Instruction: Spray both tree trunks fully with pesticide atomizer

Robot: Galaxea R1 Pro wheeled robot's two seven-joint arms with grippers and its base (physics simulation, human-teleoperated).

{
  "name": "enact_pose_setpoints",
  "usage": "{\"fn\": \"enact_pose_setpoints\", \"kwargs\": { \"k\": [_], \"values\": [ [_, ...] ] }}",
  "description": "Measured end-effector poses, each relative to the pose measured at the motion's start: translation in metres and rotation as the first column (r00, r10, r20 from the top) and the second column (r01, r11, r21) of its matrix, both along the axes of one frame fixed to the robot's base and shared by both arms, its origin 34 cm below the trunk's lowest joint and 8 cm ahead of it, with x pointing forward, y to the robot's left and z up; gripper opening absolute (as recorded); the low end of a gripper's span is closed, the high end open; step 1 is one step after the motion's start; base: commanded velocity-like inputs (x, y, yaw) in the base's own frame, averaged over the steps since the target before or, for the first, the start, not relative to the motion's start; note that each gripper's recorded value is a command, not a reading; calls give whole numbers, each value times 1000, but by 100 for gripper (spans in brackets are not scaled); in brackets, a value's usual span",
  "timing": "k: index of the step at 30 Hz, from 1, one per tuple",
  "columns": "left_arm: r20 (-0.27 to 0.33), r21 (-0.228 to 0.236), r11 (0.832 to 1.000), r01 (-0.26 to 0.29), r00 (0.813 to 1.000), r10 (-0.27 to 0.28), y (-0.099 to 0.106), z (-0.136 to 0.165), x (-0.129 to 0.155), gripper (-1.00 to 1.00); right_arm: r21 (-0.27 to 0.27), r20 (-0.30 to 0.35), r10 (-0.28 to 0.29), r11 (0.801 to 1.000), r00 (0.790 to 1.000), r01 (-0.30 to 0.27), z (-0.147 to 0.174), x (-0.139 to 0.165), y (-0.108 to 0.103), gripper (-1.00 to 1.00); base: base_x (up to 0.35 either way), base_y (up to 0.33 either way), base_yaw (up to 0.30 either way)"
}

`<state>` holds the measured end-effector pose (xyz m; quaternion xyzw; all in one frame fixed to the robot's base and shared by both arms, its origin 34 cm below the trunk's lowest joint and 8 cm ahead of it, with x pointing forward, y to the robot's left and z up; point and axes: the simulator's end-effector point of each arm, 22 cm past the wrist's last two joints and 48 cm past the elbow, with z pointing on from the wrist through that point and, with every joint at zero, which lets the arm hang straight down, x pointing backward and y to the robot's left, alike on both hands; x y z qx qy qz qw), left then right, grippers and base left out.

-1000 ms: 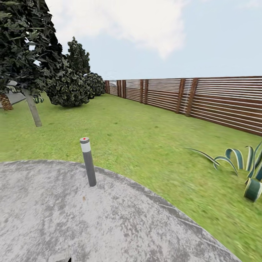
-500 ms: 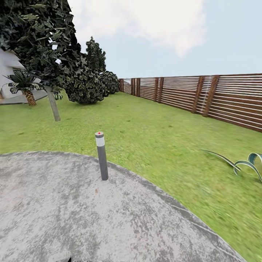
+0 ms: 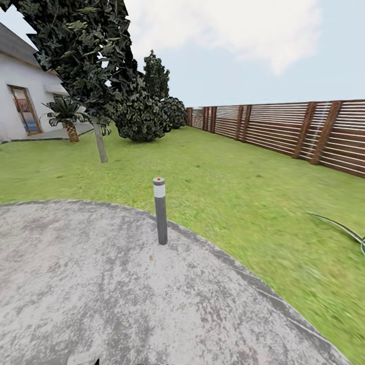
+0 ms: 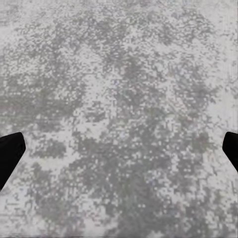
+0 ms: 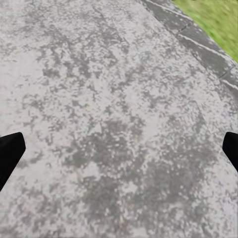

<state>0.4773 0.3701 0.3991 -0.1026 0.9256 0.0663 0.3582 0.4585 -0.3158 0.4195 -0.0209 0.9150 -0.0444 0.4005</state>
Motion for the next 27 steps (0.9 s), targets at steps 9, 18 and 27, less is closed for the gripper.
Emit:
{"fn": "enact_pose_setpoints", "kwargs": {
  "k": [9, 18, 27],
  "values": [
    [-5, 0, 1000, 0, 1000, 0, 0, -20, -5, 100, 0, -6, 0, 1000, 1000, 0, -20, -5, 0, 100, 0, 0, 262],
    [-11, 0, 1000, 0, 1000, 0, 0, -41, -10, 100, 0, -11, 0, 1000, 1000, 0, -41, -10, 0, 100, 0, 0, 262],
    [-16, 0, 1000, 0, 1000, 0, 0, -62, -15, 100, 0, -16, 0, 1000, 1000, 0, -62, -15, 0, 100, 0, 0, 262]
  ]
}}
